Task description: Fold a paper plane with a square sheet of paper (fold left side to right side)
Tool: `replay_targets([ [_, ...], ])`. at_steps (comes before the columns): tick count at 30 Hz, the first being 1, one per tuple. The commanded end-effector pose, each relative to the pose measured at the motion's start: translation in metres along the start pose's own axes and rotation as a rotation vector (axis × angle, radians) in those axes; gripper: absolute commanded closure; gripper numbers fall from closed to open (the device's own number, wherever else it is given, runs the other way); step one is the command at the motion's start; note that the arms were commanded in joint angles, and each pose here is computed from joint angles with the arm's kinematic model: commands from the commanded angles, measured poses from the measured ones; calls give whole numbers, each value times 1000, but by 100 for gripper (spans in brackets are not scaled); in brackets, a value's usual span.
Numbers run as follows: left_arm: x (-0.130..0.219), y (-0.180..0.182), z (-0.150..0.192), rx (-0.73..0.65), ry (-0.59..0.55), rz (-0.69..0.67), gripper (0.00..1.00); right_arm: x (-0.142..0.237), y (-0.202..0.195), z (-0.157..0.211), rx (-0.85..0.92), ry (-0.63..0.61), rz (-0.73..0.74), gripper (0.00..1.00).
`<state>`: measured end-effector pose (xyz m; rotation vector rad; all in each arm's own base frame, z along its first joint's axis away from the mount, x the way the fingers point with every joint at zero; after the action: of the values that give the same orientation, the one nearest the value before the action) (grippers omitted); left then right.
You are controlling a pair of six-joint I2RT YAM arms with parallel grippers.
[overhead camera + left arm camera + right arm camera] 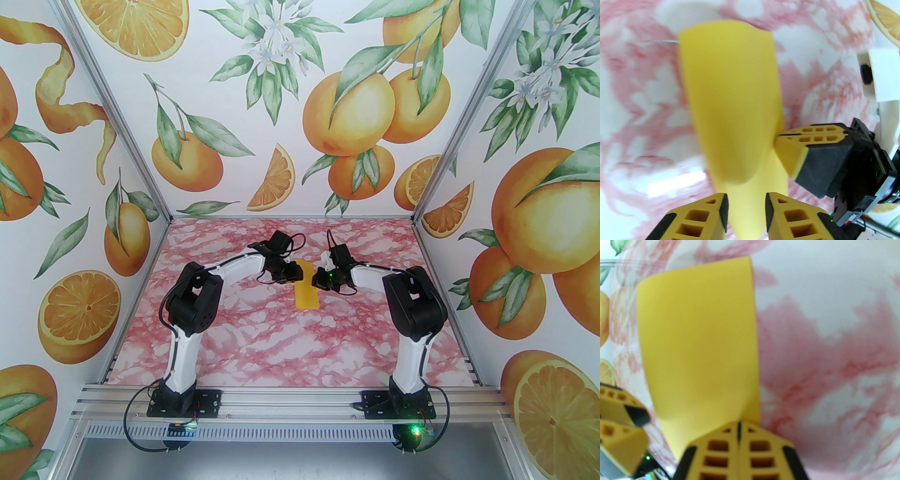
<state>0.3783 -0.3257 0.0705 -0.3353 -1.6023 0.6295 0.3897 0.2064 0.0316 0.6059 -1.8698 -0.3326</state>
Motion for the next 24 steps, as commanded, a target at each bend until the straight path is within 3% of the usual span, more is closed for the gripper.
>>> replay_targets([
  [1,5,-23,0,-20,-5,116,71,-7,-16,19,-17,61,73,100],
  [4,0,-22,2,-18,10,116,76,-7,-16,19,-17,62,75,100],
  [24,-15,41,4,-3,4,-121,74,-9,-15,21,-8,70,78,100],
])
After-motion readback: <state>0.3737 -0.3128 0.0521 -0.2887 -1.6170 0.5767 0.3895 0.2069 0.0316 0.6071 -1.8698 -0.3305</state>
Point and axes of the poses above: each hand's point on the last joint's axis, 136 mm out from that joint toward the fingers, its own x axis back along the fingers, its own y axis along the line the jaws close on, z = x × y, the point moved 2 cm from there along x, back along the fingers, and after that the axes turned 15 degrees about x, right-handed, at the moved point
